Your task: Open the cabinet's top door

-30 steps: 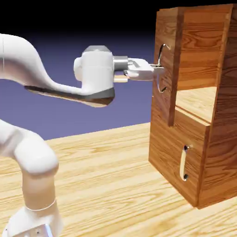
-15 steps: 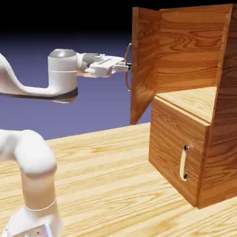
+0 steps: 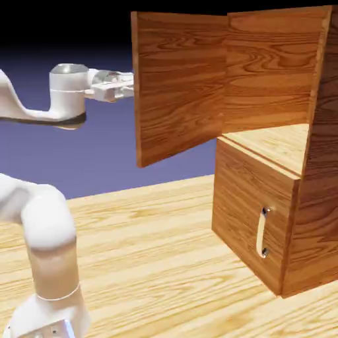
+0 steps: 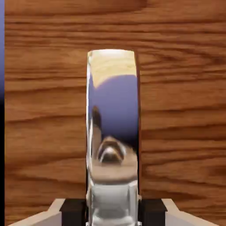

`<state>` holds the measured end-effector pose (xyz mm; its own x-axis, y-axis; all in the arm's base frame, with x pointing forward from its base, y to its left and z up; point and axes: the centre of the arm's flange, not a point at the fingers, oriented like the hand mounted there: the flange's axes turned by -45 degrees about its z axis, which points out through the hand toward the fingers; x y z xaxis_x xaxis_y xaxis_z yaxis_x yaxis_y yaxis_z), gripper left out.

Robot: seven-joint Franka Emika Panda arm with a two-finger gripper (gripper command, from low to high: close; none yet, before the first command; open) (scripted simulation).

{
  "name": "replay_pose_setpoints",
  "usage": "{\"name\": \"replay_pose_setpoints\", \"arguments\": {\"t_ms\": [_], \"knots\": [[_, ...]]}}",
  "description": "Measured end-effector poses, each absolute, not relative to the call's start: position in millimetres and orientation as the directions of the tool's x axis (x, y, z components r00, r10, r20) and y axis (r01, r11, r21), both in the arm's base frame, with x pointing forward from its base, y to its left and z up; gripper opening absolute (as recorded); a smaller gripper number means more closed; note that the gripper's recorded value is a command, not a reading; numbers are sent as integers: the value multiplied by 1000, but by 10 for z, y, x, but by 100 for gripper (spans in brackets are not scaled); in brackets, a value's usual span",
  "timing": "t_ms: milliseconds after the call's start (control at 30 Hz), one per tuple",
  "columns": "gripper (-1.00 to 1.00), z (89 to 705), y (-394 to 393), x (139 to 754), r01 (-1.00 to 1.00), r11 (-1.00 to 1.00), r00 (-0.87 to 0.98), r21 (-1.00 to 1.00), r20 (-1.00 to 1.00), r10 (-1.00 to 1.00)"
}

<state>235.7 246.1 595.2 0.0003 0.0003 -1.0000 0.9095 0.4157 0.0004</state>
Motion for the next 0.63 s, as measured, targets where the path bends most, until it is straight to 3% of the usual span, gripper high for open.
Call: {"name": "replay_pose_setpoints", "arguments": {"t_ms": [633], "knots": [[-100, 5952, 3776, 2581, 998, 58, 0, 0, -1000, 0]]}}
